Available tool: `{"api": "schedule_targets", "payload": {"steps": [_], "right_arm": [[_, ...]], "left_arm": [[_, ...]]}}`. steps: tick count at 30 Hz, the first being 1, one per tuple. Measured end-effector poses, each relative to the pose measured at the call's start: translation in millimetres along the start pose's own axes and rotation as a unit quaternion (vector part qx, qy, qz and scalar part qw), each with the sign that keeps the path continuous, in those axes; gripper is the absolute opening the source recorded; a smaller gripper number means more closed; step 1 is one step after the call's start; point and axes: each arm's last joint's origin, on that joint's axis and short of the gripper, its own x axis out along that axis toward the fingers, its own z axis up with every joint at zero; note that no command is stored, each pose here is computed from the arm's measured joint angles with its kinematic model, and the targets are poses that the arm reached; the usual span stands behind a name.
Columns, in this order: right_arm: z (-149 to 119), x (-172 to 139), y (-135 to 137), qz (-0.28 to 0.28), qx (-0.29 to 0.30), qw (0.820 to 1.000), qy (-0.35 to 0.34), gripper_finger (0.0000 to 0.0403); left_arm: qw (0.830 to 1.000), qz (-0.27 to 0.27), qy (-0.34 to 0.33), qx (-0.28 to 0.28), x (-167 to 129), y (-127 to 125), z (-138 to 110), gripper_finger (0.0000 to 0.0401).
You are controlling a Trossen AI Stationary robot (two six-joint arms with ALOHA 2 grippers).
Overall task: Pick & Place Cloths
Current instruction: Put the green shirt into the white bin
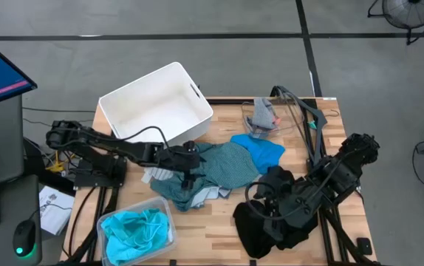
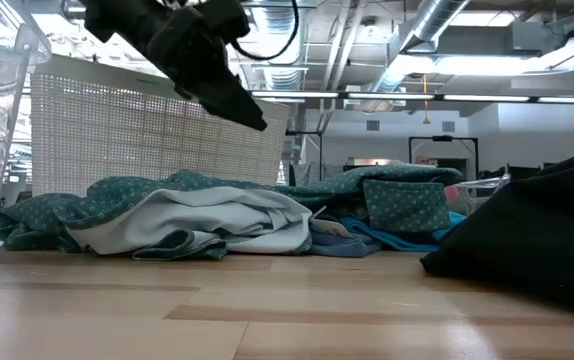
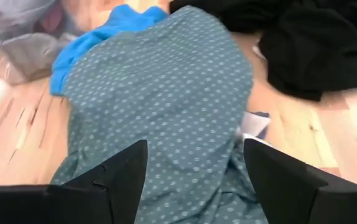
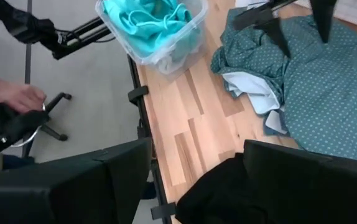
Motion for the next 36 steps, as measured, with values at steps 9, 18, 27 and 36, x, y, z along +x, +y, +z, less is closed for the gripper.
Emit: {"api": "schedule_targets", "payload": {"steps": [9,18,27,36], "right_arm": [[-12.1,-5.2,9.0,0.018,-0.058,0.998,0.014,0.0249],[-24.2,-14.4,15.5,0.034,-0.090,0.995,0.024,0.0249],[-36.9,-20.1,20.2,0.038,-0.135,0.989,0.039,0.0249],[-34.1,-40.4,12.5,0.058,-0.050,0.997,0.027,0.0249]], "left_arm": [[0.999,0.008,0.050,-0.016,6.9,19.2,-25.9,0.0250],[0.996,0.010,0.087,-0.030,8.6,18.9,-53.7,0.0250],[0.988,-0.015,0.119,-0.098,7.6,12.4,-76.4,0.0247],[0.979,-0.078,0.124,-0.145,5.6,-7.0,-72.5,0.0039]]}}
